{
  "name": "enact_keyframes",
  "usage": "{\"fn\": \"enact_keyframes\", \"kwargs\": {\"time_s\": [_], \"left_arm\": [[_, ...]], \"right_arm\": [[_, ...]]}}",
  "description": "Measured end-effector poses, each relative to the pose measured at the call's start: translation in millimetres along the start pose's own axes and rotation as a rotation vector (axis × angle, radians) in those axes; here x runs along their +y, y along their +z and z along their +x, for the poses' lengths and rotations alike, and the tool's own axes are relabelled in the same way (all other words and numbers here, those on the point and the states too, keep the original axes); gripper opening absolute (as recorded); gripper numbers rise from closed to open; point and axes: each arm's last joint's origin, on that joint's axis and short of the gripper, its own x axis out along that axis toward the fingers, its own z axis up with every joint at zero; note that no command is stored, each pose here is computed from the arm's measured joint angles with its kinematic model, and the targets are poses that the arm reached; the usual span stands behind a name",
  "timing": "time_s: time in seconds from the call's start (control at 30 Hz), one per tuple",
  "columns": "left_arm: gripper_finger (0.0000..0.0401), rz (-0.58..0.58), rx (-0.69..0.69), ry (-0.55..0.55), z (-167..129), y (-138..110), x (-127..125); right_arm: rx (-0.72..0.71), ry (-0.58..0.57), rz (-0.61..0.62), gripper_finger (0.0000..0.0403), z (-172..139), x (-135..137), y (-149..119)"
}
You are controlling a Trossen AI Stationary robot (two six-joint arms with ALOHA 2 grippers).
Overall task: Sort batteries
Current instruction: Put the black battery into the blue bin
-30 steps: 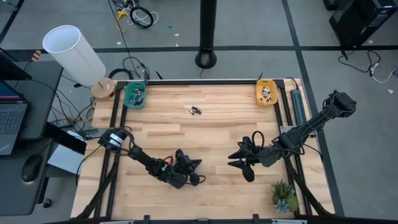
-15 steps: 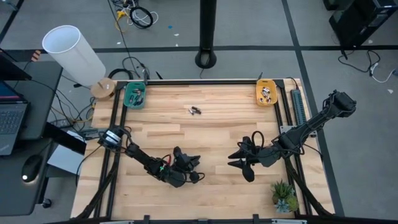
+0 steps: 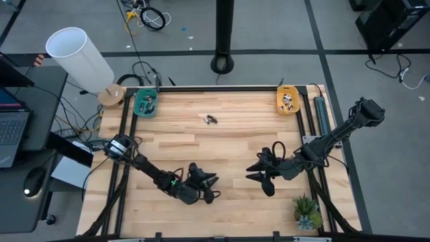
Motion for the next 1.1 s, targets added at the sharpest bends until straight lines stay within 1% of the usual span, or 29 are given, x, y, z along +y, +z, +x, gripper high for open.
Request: {"fn": "enact_keyframes", "kwargs": {"time_s": [0.17,0.27,0.37,0.47,0.57,0.63,0.7,0.8,0.83,1.0,1.1], "left_arm": [[0.0178,0.075,0.023,0.051,5.6,-3.1,8.4],[0.0214,0.111,0.065,0.016,9.7,-12.1,10.7],[0.0234,0.125,0.09,-0.024,13.2,-21.9,11.9],[0.0237,0.132,0.099,-0.011,14.6,-27.0,13.3],[0.0221,0.14,0.128,0.0,14.5,-29.6,15.4],[0.0192,0.149,0.139,0.002,14.4,-30.6,16.3],[0.0146,0.158,0.16,-0.004,14.3,-31.9,17.1],[0.006,0.166,0.195,-0.004,13.9,-33.8,18.7],[0.005,0.164,0.207,-0.01,13.7,-34.2,18.9],[0.0054,0.162,0.223,-0.016,13.7,-34.8,19.3],[0.0054,0.151,0.222,-0.018,12.9,-31.1,18.4]], "right_arm": [[-0.002,-0.001,0.001,0.0151,0.0,0.0,0.1],[-0.002,-0.002,0.003,0.0151,0.1,-0.2,0.2],[-0.002,-0.003,0.006,0.0151,0.1,-0.3,0.2],[-0.002,-0.004,0.01,0.0151,0.1,-0.4,0.1],[-0.002,-0.004,0.011,0.0151,0.1,-0.3,0.2],[-0.002,-0.004,0.011,0.0151,0.1,-0.3,0.2],[-0.002,-0.004,0.011,0.0151,0.1,-0.3,0.2],[-0.002,-0.004,0.01,0.0151,0.1,-0.4,0.1],[-0.002,-0.004,0.01,0.0151,0.1,-0.4,0.1],[-0.001,-0.005,0.01,0.0151,0.1,-0.4,0.1],[-0.001,-0.005,0.01,0.0151,0.1,-0.4,0.1]]}}
